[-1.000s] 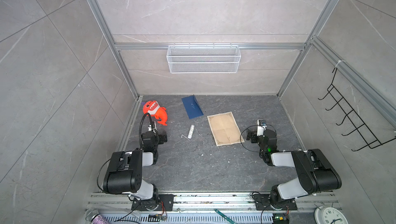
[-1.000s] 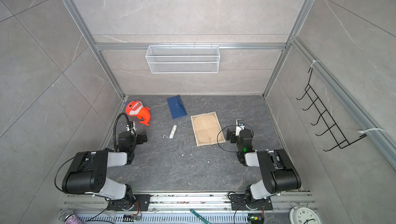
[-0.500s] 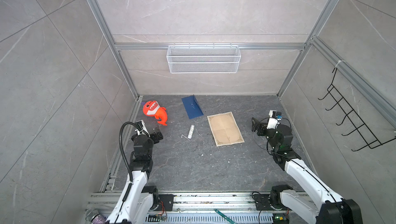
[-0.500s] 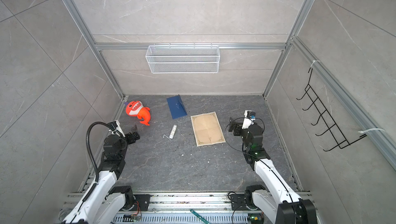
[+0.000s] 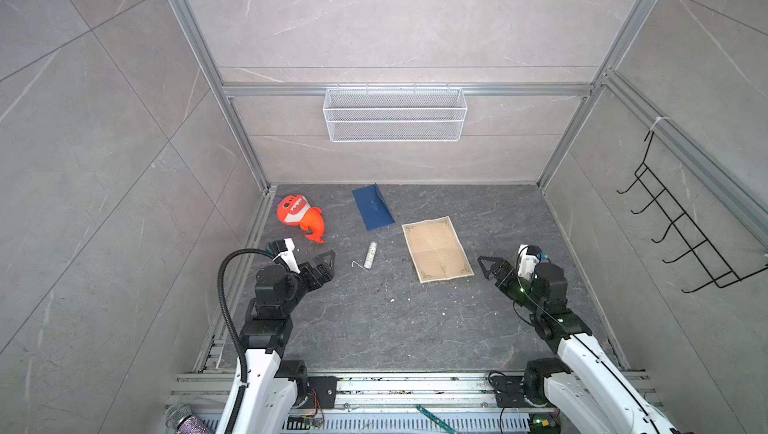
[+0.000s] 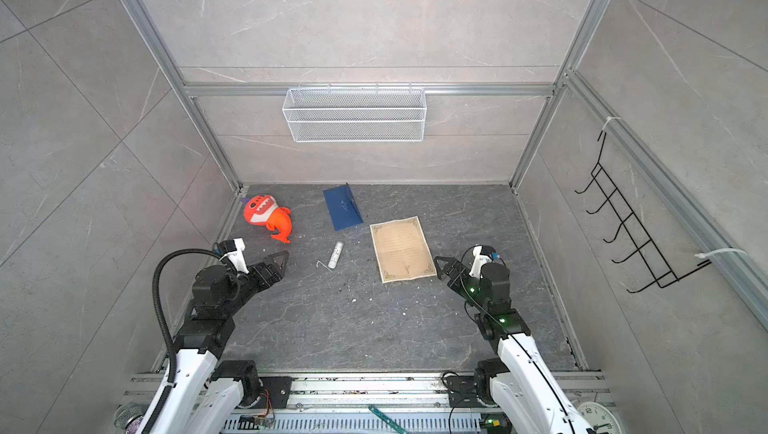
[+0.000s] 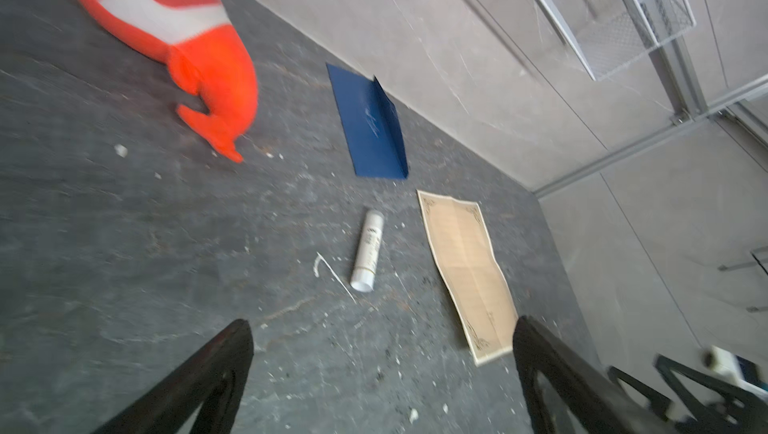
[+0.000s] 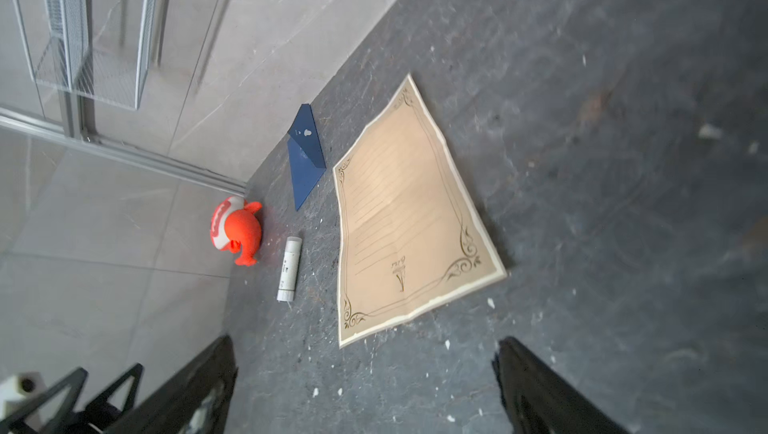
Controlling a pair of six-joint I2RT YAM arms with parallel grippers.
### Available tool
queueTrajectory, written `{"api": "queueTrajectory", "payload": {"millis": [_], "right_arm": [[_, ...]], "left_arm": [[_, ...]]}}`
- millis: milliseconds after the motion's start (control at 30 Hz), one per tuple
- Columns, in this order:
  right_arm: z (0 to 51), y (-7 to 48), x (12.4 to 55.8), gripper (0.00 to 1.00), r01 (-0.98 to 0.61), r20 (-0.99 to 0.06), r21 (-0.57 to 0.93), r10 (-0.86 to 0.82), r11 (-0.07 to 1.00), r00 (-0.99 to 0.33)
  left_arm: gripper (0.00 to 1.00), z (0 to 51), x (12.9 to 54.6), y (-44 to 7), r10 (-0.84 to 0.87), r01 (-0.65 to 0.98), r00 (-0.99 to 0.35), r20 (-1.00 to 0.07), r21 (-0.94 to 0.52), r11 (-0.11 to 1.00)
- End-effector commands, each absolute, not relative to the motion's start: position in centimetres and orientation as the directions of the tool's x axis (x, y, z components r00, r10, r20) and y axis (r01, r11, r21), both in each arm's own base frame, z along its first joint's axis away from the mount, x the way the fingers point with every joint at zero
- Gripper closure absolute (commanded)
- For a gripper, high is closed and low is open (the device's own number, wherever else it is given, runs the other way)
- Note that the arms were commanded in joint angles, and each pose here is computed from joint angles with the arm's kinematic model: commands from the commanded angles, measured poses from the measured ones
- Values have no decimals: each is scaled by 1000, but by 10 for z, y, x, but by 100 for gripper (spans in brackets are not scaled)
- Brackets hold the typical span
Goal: Place the letter into the envelope and seal it
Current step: 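Move the right gripper to the cream letter while the left gripper advances, then grasp the letter's near edge with the right gripper and lift it upright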
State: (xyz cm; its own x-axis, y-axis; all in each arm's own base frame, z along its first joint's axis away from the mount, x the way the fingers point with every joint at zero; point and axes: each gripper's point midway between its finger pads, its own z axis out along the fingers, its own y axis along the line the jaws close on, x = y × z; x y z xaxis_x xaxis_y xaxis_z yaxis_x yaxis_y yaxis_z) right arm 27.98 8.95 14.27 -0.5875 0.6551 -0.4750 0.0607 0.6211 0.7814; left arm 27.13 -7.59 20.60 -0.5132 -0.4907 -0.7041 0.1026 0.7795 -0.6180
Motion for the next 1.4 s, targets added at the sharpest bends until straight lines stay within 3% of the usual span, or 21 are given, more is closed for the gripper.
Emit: {"api": "queueTrajectory", "payload": {"millis": [0, 167, 400, 700, 1367], "right_arm": [[130, 95, 275, 3, 159, -281, 884, 772, 440, -570], [111, 103, 276, 5, 218, -213, 892, 794, 395, -569], [95, 135, 285, 5, 243, -194, 883, 784, 402, -589], [75, 162, 298, 7, 257, -186, 882, 792, 395, -582], [43, 162, 332, 15, 312, -163, 887, 862, 342, -480]], "left_arm": [[0, 223, 260, -114, -444, 217, -598, -667, -668, 712], [0, 214, 248, -158, -329, 301, -679, -656, -657, 691], [0, 208, 236, -210, -197, 396, -730, -655, -639, 659], [0, 205, 241, -211, -214, 390, -717, -663, -637, 665], [0, 201, 242, -210, -253, 377, -711, -656, -660, 650]]}}
